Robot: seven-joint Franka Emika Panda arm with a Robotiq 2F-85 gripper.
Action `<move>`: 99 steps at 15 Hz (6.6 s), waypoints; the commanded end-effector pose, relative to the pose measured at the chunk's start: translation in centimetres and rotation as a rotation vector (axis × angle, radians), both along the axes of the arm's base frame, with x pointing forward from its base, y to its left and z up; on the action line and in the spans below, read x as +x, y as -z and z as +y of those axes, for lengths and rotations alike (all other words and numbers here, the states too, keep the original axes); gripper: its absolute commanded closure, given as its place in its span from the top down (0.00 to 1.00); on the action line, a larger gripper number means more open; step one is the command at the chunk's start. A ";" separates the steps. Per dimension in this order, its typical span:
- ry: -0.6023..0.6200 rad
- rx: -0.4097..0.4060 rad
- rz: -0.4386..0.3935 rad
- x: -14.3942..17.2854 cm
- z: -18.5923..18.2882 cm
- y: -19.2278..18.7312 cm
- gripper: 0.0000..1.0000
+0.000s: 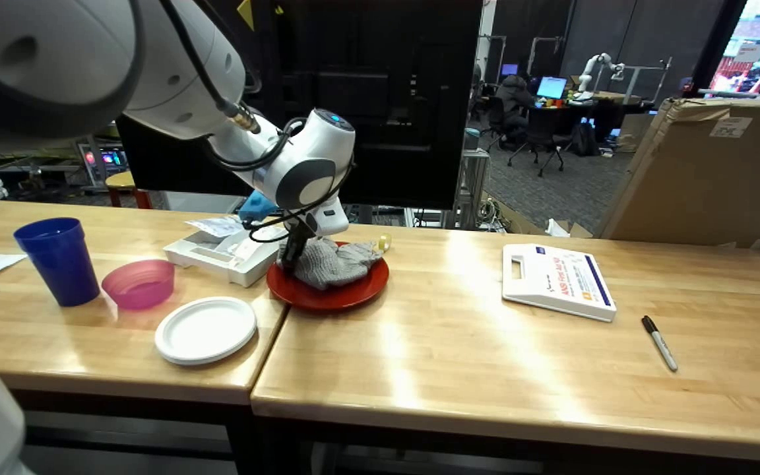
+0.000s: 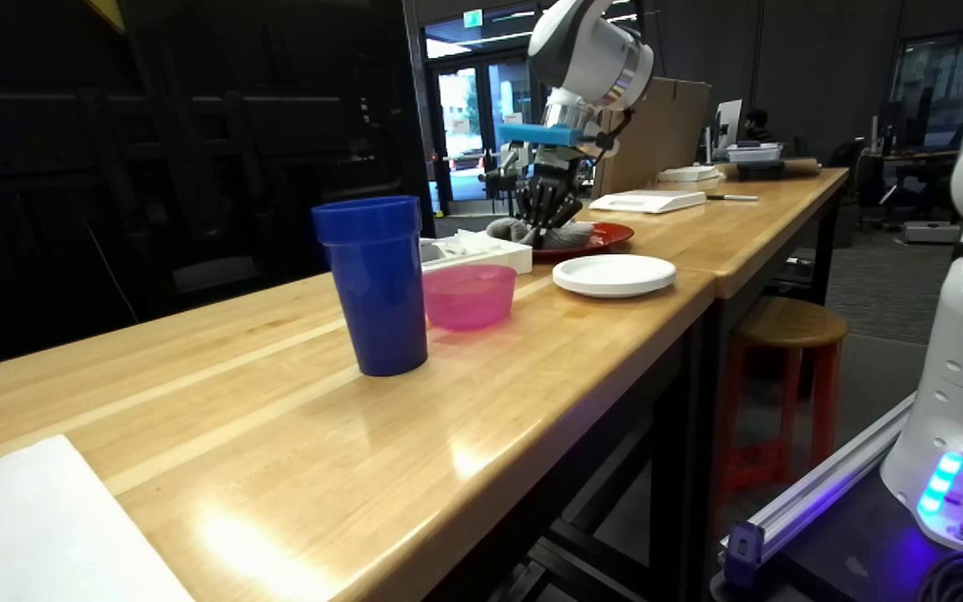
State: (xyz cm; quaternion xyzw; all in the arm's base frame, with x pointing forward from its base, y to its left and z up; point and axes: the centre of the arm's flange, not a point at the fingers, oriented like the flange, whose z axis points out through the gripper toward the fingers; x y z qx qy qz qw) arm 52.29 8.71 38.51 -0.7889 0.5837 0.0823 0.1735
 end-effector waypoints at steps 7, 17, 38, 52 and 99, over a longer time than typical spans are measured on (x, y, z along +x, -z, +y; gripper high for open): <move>0.451 0.082 0.008 1.3 -4.6 -0.6 0.02; 0.485 0.180 0.108 1.5 -3.9 0.5 0.02; 0.369 -0.092 0.183 2.4 -4.0 0.2 0.01; 0.932 0.333 0.284 3.7 -3.4 2.3 0.01; 0.810 0.186 -0.084 -0.1 -16.0 -11.7 0.01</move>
